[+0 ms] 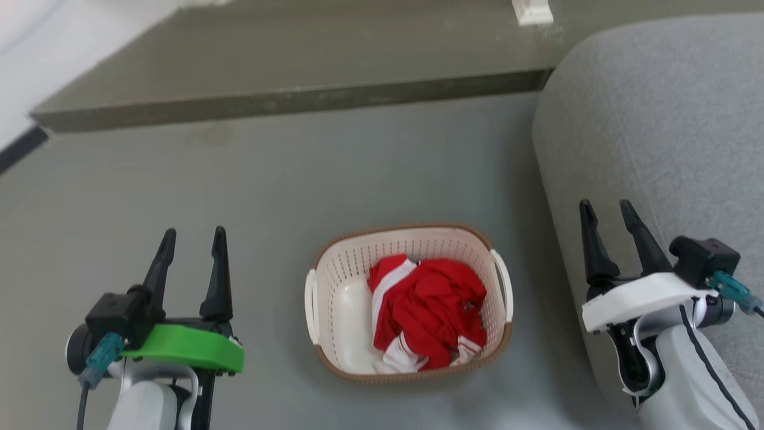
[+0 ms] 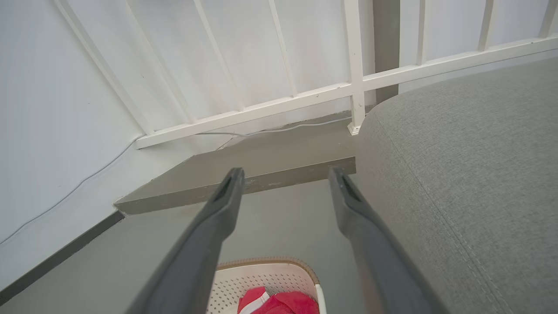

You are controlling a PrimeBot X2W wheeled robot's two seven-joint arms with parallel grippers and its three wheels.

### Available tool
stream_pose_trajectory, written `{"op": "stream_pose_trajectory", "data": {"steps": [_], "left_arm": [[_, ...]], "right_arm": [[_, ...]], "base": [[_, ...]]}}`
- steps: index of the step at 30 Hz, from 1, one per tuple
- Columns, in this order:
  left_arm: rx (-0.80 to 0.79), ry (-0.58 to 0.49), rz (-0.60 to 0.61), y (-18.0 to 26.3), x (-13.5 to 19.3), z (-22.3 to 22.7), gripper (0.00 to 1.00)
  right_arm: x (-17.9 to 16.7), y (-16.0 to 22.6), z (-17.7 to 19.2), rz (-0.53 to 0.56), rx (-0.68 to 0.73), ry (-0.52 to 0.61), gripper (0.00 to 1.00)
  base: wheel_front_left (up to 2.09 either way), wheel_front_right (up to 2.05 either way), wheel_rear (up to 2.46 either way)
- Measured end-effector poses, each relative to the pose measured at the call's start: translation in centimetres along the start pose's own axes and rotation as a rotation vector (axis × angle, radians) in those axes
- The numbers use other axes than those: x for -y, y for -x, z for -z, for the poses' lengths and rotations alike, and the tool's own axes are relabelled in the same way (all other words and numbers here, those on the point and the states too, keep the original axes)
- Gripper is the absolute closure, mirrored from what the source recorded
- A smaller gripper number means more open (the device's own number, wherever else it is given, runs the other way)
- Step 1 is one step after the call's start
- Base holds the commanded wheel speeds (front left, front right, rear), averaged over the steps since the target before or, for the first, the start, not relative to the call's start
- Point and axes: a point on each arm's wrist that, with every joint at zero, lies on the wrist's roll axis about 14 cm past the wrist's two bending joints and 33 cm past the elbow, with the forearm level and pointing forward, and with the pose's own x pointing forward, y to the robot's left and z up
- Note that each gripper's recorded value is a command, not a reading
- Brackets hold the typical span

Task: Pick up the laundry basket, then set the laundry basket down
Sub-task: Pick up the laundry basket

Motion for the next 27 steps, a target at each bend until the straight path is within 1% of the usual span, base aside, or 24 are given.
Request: {"op": "stream_pose_trajectory", "data": {"steps": [8, 17, 18, 27], "left_arm": [[-0.061, 0.035, 0.029, -2.9, 0.4, 2.8, 0.0], [-0.19, 0.055, 0.029, -4.9, -0.3, 8.1, 0.0], [-0.19, 0.055, 0.029, -4.9, -0.3, 8.1, 0.0], [-0.335, 0.089, 0.032, -6.0, -0.8, 13.9, 0.0]], "right_arm": [[1.5, -1.7, 3.7, 0.033, -0.107, 0.013, 0.0], [2.9, -4.1, 7.9, 0.06, -0.221, 0.015, 0.0], [2.9, -4.1, 7.9, 0.06, -0.221, 0.015, 0.0], [3.5, -6.0, 12.8, 0.071, -0.357, 0.011, 0.0]], "base": [[0.0, 0.0, 0.0], [0.0, 0.0, 0.0], [0.0, 0.0, 0.0], [0.0, 0.0, 0.0]]}}
